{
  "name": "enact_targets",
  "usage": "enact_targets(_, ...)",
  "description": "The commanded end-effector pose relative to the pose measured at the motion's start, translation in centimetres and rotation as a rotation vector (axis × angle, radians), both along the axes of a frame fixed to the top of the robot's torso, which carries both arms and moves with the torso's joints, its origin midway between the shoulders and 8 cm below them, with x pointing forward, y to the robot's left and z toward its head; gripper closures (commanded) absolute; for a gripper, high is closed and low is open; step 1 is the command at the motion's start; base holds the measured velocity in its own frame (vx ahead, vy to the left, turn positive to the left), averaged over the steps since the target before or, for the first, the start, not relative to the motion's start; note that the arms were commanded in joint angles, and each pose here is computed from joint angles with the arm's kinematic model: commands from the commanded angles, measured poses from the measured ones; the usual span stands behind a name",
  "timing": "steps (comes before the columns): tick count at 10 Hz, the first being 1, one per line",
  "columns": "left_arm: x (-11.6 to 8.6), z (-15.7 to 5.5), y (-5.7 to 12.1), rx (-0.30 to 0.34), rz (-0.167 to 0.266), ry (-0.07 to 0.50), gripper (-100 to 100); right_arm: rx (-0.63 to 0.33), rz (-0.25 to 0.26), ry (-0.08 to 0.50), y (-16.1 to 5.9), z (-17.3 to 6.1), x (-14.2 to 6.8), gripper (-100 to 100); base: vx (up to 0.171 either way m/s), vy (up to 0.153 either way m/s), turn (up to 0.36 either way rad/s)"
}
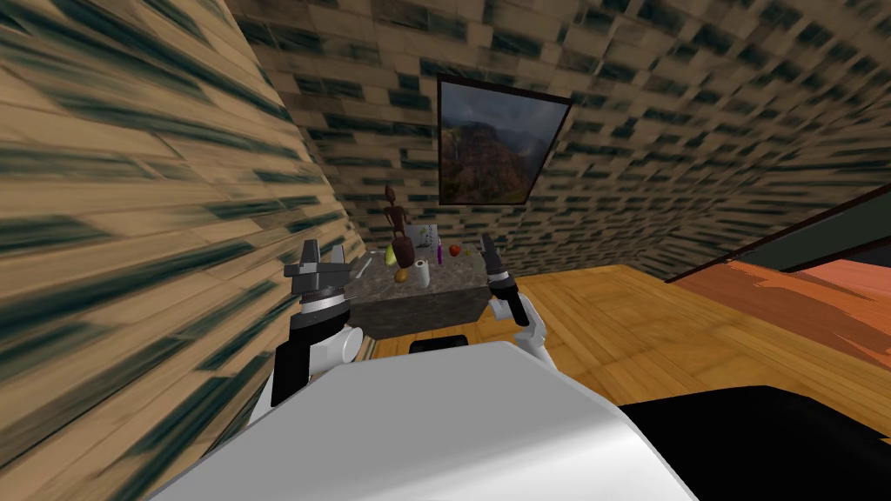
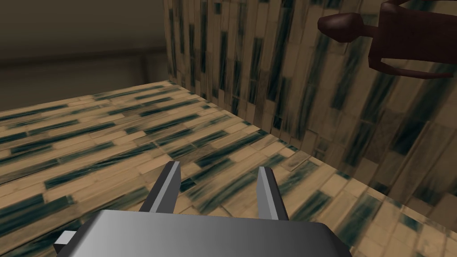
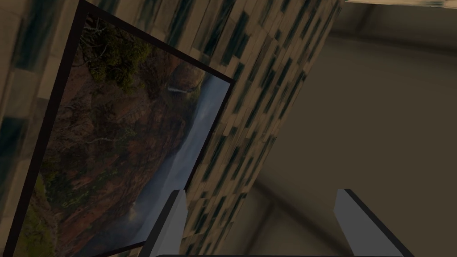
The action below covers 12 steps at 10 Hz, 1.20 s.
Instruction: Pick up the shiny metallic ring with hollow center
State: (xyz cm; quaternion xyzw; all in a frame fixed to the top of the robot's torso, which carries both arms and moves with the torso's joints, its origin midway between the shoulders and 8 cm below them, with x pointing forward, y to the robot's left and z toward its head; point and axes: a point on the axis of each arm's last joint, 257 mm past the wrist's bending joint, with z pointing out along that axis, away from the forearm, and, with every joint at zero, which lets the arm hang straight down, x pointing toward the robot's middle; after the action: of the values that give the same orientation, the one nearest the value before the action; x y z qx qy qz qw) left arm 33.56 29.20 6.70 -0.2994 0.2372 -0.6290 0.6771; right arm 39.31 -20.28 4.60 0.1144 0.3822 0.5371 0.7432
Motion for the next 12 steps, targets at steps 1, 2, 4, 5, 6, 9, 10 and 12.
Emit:
enact_targets(1,0.0,0.0,0.0,0.0,0.0,0.0,0,-0.027,0.016,-0.009,1.0,0.2,0.6,-100,0.01,0.005,-0.017)
enact_targets(2,0.0,0.0,0.0,0.0,0.0,0.0,0,-0.084,0.037,0.006,2.4,-1.0,1.6,-100,0.012,0.007,-0.044)
enact_targets(4,0.0,0.0,0.0,0.0,0.0,0.0,0,-0.147,0.064,-0.006,4.2,-1.2,2.5,-100,0.012,0.011,-0.024)
enact_targets(5,0.0,0.0,0.0,0.0,0.0,0.0,0,-0.15,0.067,-0.017,4.5,-0.7,3.0,-100,0.01,0.014,-0.011)
enact_targets(6,0.0,0.0,0.0,0.0,0.0,0.0,0,-0.218,0.087,-0.015,6.1,-1.6,3.7,-100,0.014,0.017,-0.023)
enact_targets(9,0.0,0.0,0.0,0.0,0.0,0.0,0,-0.298,0.105,-0.027,7.9,-2.1,5.5,-100,0.011,0.018,-0.015)
enact_targets(10,0.0,0.0,0.0,0.0,0.0,0.0,0,-0.299,0.104,-0.023,7.9,-2.2,5.7,-100,0.005,0.01,0.001)
enact_targets(12,0.0,0.0,0.0,0.0,0.0,0.0,0,-0.383,0.116,-0.024,9.4,-3.3,7.0,-100,0.005,0.021,-0.011)
